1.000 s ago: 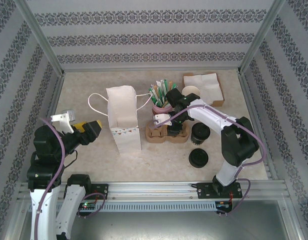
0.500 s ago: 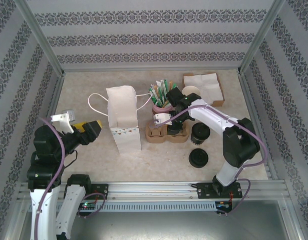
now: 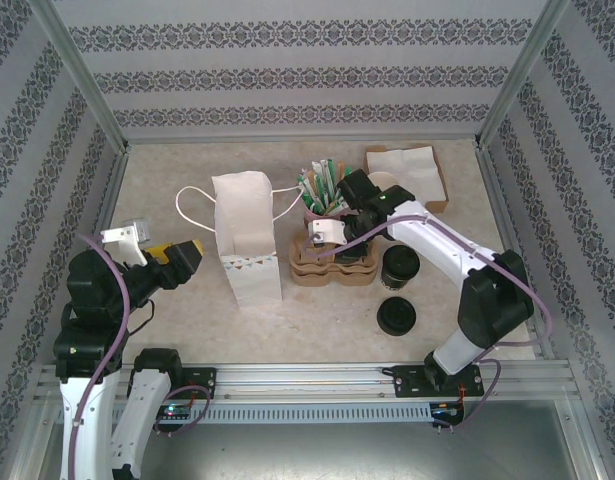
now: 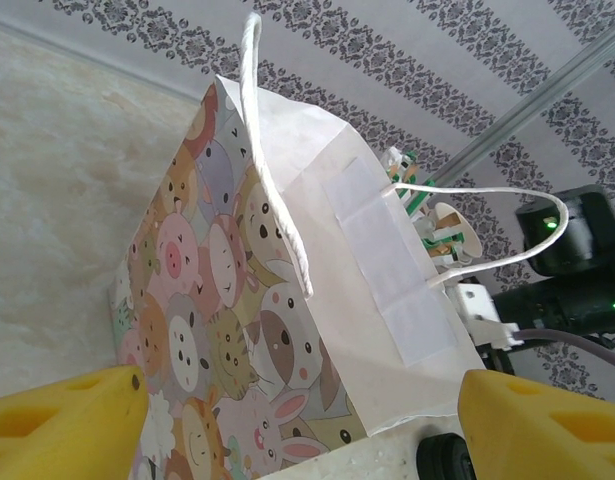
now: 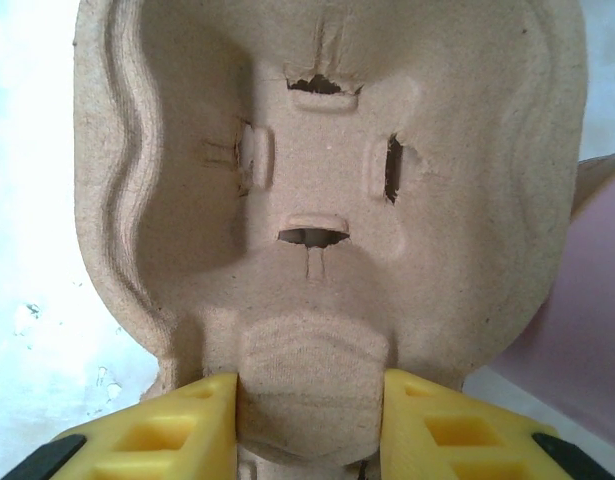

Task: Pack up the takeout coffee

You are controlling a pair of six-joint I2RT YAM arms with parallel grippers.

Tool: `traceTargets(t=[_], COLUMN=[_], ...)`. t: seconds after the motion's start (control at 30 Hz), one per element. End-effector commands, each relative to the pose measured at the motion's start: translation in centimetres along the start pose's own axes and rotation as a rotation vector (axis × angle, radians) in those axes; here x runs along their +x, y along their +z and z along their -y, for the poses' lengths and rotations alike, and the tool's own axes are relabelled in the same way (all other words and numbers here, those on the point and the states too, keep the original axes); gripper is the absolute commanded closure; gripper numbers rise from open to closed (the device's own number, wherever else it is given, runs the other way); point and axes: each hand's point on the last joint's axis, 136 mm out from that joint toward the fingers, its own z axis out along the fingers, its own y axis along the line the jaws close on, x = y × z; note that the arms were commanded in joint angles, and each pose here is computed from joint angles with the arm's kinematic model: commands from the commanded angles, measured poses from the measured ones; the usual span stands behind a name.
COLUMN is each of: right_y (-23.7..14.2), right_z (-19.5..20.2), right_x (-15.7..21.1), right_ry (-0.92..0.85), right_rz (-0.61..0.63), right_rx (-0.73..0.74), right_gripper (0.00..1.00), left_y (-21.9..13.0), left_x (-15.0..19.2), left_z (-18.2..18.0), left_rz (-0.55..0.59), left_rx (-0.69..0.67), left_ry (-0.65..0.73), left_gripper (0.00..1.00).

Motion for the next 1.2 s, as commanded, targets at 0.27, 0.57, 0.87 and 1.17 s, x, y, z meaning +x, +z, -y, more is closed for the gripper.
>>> traceTargets(t=[0.27, 0.57, 0.87, 1.17], right_y=[-5.2, -8.6, -12.4, -17.2], right_z=[-2.8, -4.2, -5.5, -6.3], right_x=[-1.6, -1.5, -1.8, -2.5], right_ry=[0.026, 0.179, 0.377, 0.581], right_rz=[0.047, 0.069, 0.146, 0.3], right_rx=[0.114, 0.238, 0.354, 0.434], right_gripper=[0.63, 0.63, 0.67, 0.68], left_y=[-1.4, -0.4, 3.7, 5.4], left_x=[-3.6, -7.3, -10.2, -9.2], left_z=[1.1, 1.6, 1.6, 1.2], left_rz=[0.088, 0.095, 0.055, 0.02], left_rx=[-0.04, -0.085, -0.054, -0.012], left_ry=[0.066, 0.067, 0.007, -0.071], left_gripper=[0.18, 0.18, 0.19, 0.21])
